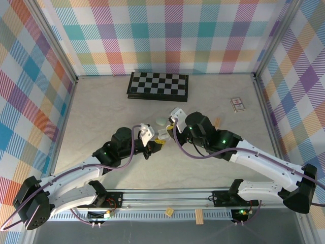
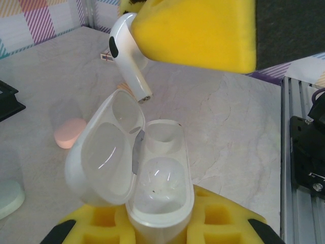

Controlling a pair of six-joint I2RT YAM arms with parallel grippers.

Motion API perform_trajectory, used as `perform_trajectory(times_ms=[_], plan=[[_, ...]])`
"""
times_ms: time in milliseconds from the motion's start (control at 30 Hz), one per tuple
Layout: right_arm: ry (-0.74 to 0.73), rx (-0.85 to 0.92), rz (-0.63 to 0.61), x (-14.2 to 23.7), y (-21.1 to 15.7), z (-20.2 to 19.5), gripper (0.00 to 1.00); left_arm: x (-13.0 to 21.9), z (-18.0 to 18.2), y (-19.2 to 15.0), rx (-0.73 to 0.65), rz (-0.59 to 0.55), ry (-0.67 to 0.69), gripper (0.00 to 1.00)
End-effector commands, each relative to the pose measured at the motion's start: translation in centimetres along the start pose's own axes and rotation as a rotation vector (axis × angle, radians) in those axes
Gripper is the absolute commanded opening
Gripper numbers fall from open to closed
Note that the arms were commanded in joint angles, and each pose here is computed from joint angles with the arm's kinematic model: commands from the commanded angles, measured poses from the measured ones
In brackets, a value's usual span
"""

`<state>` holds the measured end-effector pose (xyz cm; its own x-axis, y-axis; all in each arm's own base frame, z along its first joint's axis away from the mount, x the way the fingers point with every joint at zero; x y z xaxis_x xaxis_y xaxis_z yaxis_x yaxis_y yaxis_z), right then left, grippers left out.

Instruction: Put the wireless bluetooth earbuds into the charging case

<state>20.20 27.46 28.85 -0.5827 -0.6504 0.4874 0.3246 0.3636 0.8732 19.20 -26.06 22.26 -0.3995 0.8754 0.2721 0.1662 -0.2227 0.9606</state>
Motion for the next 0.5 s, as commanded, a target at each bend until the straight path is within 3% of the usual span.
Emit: perform_trajectory(times_ms=[0, 467], plan=[[0.039, 0.011, -0.043, 0.3, 0.9, 0.8, 0.19, 0.2, 0.1, 2.9, -0.006, -0.080, -0.004, 0.11], [0.069, 0.030, -0.007, -1.0, 0.2, 1.7, 0.19, -0.4, 0.1, 3.8, 0.015, -0.082, -0.018, 0.11]])
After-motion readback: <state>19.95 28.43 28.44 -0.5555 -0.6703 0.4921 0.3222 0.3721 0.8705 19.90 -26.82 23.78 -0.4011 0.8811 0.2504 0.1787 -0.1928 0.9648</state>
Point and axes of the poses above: each hand's point on the last joint's axis, 136 mm out from that joint toward the fingers, its own x axis back along the fingers, its own z axis along the line the jaws close on, y = z × x, the point moved 3 cm from there along x, back along the fingers, and after that the axes turned 2 degrees about -x, right-handed, at the moved point
